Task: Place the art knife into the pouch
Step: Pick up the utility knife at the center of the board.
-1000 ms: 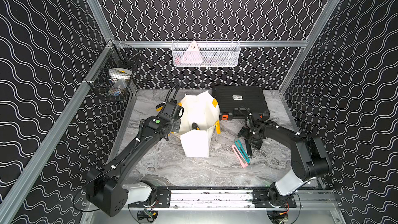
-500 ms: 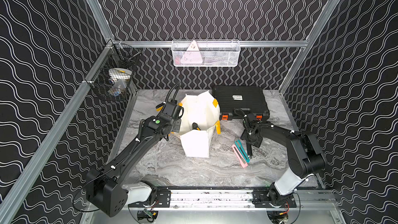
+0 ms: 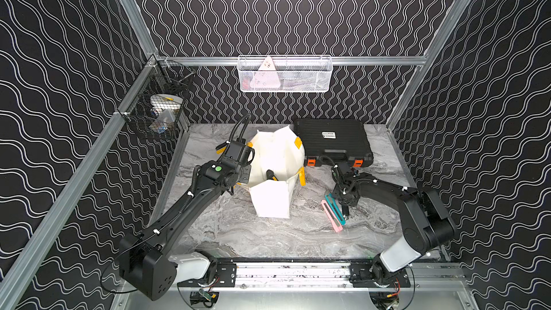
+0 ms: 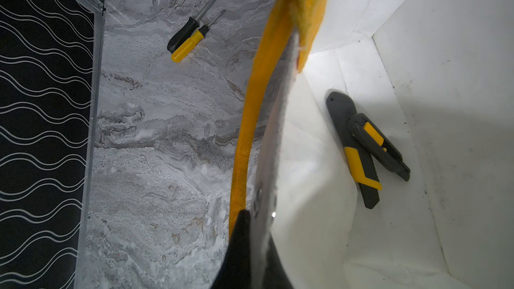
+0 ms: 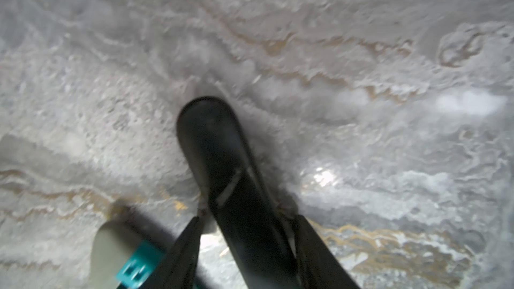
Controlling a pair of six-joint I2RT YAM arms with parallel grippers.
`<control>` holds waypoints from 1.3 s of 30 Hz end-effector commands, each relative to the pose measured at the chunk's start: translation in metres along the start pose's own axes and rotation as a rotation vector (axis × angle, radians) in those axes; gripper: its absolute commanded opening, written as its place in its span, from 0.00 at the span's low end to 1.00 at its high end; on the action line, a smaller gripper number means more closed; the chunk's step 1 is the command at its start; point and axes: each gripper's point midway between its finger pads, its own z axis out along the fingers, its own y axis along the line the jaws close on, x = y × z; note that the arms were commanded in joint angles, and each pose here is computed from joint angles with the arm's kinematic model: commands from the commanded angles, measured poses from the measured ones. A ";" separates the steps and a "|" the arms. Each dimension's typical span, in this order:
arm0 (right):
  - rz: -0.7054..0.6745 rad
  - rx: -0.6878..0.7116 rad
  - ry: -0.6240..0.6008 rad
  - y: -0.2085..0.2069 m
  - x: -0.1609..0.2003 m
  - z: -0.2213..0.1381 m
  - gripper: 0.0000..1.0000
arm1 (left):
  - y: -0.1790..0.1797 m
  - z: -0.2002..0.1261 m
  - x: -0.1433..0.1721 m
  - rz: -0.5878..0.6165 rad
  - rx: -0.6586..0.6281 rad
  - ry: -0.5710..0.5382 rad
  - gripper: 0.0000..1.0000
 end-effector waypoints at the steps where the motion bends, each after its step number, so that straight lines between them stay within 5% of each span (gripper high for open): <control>1: -0.003 -0.042 0.324 0.003 0.071 0.004 0.45 | -0.001 0.000 -0.002 -0.001 0.005 -0.010 0.00; 7: -0.006 -0.053 0.324 0.006 0.072 0.004 0.26 | -0.001 0.000 -0.002 0.001 0.005 -0.009 0.00; 29: -0.100 -0.090 0.112 0.017 0.011 -0.053 0.26 | -0.001 0.001 -0.001 0.003 0.002 -0.006 0.00; 39: -0.123 -0.205 -0.038 0.040 -0.038 -0.124 0.26 | -0.002 0.002 0.000 0.004 0.005 -0.003 0.00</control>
